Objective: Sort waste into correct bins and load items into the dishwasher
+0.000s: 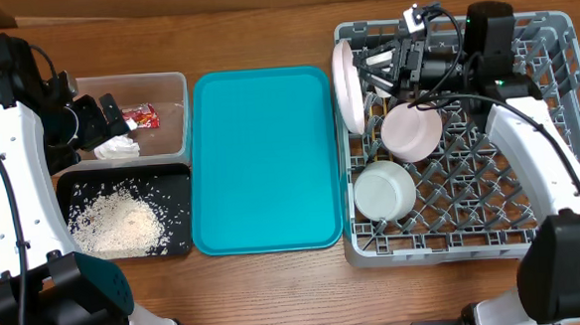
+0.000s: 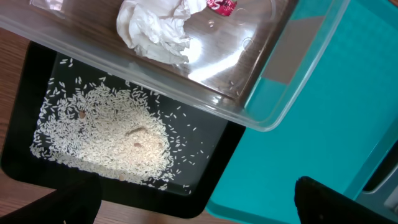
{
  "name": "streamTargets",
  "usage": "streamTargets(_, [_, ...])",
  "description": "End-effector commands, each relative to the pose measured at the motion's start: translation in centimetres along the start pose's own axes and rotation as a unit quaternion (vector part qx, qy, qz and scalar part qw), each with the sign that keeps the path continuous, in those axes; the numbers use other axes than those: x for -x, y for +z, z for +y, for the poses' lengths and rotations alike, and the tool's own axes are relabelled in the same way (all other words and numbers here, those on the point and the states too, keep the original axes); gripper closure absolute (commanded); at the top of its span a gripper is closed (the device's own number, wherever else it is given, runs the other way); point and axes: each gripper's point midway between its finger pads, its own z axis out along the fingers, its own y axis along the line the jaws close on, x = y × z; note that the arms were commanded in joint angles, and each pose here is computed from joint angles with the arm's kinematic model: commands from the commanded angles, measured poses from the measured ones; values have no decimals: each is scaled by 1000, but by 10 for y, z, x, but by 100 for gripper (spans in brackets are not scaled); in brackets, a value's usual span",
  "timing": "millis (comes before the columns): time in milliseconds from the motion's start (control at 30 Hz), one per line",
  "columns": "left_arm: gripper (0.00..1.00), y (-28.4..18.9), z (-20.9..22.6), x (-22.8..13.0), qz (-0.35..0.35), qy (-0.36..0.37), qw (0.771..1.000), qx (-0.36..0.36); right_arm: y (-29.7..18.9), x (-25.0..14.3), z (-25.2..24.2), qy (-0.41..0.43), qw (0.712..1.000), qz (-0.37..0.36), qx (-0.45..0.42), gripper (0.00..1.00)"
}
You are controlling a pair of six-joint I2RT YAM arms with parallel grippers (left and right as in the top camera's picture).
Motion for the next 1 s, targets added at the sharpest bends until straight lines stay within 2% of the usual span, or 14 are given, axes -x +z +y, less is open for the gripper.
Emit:
streamTargets(0, [0, -5, -3, 3, -10, 3, 1000, 1, -36, 20, 18, -67, 994, -74, -48, 34])
streamTargets(133, [0, -5, -3, 3, -10, 3, 1000, 1, -79, 21, 28, -106, 981, -110, -117, 34])
streamTargets(233, [0, -5, -3, 3, -10, 3, 1000, 1, -118, 16, 27, -125, 956, -127, -232, 30])
streamTargets(267, [0, -5, -3, 3, -10, 3, 1000, 1, -131, 15, 26, -130, 944, -130, -275, 29])
streamTargets(333, [0, -5, -3, 3, -10, 3, 1000, 1, -166, 12, 19, -130, 901, -135, -392, 26])
streamTargets(433, [0, -5, -3, 3, -10, 3, 1000, 1, -202, 5, 17, -117, 850, -137, -495, 25])
streamTargets(467, [0, -5, -3, 3, -10, 3, 1000, 1, -206, 4, 17, -114, 843, -137, -507, 25])
streamTargets(500, [0, -5, -3, 3, -10, 3, 1000, 1, -207, -1, 17, -106, 843, -131, -510, 18])
streamTargets(533, [0, -5, -3, 3, -10, 3, 1000, 1, -207, -4, 16, -102, 844, -127, -511, 0])
streamTargets(967, [0, -5, -3, 3, -10, 3, 1000, 1, -207, -12, 10, -86, 844, -111, -517, 0])
